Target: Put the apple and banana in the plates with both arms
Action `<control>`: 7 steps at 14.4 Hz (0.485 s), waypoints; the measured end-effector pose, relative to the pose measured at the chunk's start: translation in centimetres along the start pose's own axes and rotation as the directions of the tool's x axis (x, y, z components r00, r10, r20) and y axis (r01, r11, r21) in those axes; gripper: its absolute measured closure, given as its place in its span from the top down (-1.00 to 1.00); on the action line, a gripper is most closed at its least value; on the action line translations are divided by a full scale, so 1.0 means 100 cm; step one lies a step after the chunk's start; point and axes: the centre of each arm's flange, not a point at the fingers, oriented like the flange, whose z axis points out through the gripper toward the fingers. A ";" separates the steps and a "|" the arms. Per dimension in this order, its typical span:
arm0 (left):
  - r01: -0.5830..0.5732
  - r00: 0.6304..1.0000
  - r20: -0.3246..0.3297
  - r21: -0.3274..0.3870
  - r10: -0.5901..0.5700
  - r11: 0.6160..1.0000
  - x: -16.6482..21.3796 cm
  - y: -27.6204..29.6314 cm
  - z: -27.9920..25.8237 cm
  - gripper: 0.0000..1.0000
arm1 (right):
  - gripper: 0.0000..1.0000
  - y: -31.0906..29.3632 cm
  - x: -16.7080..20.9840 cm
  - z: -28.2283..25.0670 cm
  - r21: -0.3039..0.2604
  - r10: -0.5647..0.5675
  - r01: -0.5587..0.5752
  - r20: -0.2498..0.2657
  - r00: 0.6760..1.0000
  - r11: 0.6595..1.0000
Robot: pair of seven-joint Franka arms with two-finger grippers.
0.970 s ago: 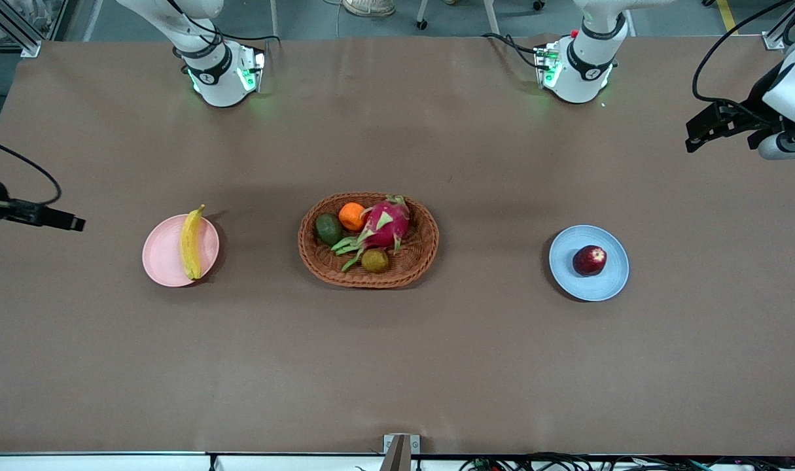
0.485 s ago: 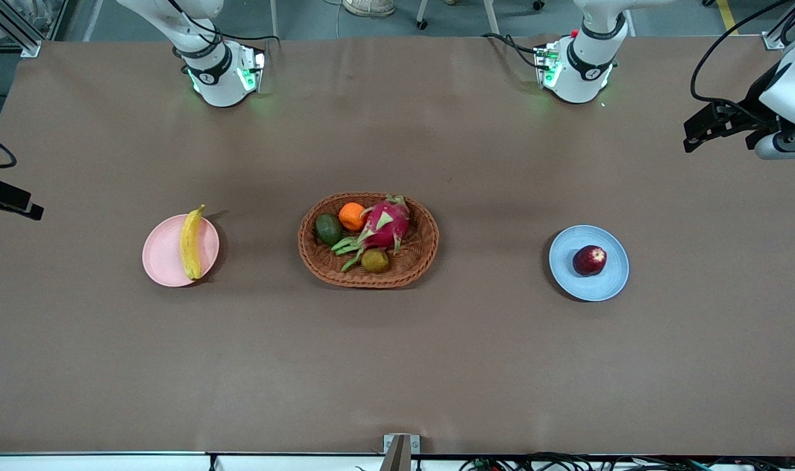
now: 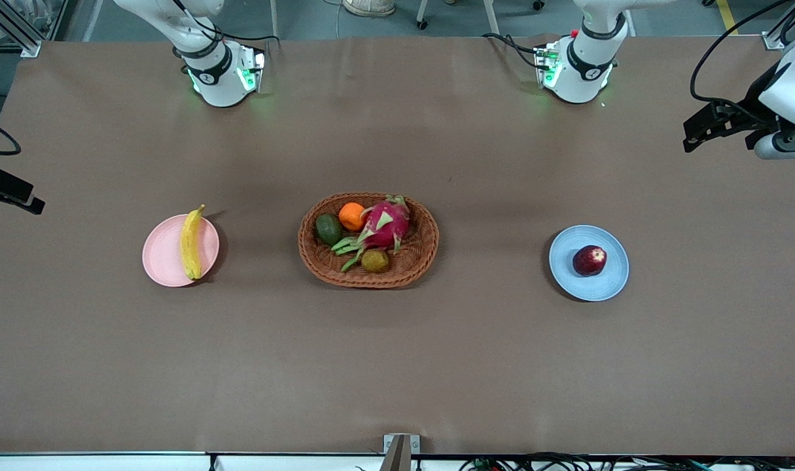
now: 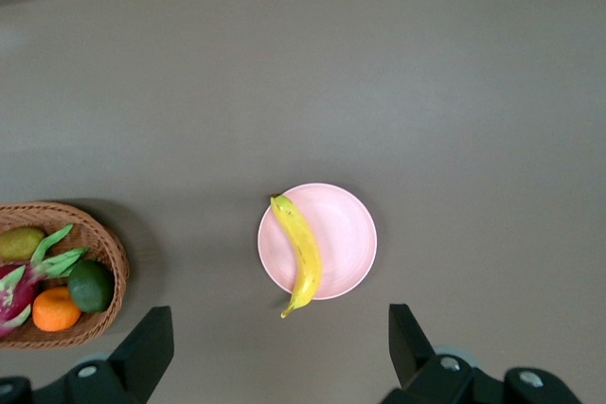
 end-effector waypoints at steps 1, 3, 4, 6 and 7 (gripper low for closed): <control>0.000 1.000 0.000 0.000 0.000 1.000 0.000 0.000 0.000 1.00 | 1.00 0.000 -0.002 -0.002 -0.004 0.002 -0.002 -0.018 1.000 1.000; 0.000 1.000 -0.001 0.000 0.000 1.000 0.000 0.000 0.000 1.00 | 1.00 0.006 -0.007 -0.001 -0.021 -0.012 0.011 -0.059 0.998 1.000; 0.000 1.000 -0.002 0.000 0.000 1.000 0.000 0.000 -0.001 1.00 | 1.00 0.009 -0.011 0.000 -0.039 -0.028 0.025 -0.065 0.997 0.999; 0.000 1.000 -0.004 -0.001 0.000 1.000 0.001 0.000 -0.002 1.00 | 1.00 0.012 -0.021 0.001 -0.054 -0.035 0.032 -0.055 0.998 0.998; 0.000 1.000 -0.005 -0.001 0.000 1.000 0.002 0.000 -0.002 1.00 | 1.00 0.012 -0.025 0.001 -0.054 -0.030 0.028 -0.044 0.999 0.998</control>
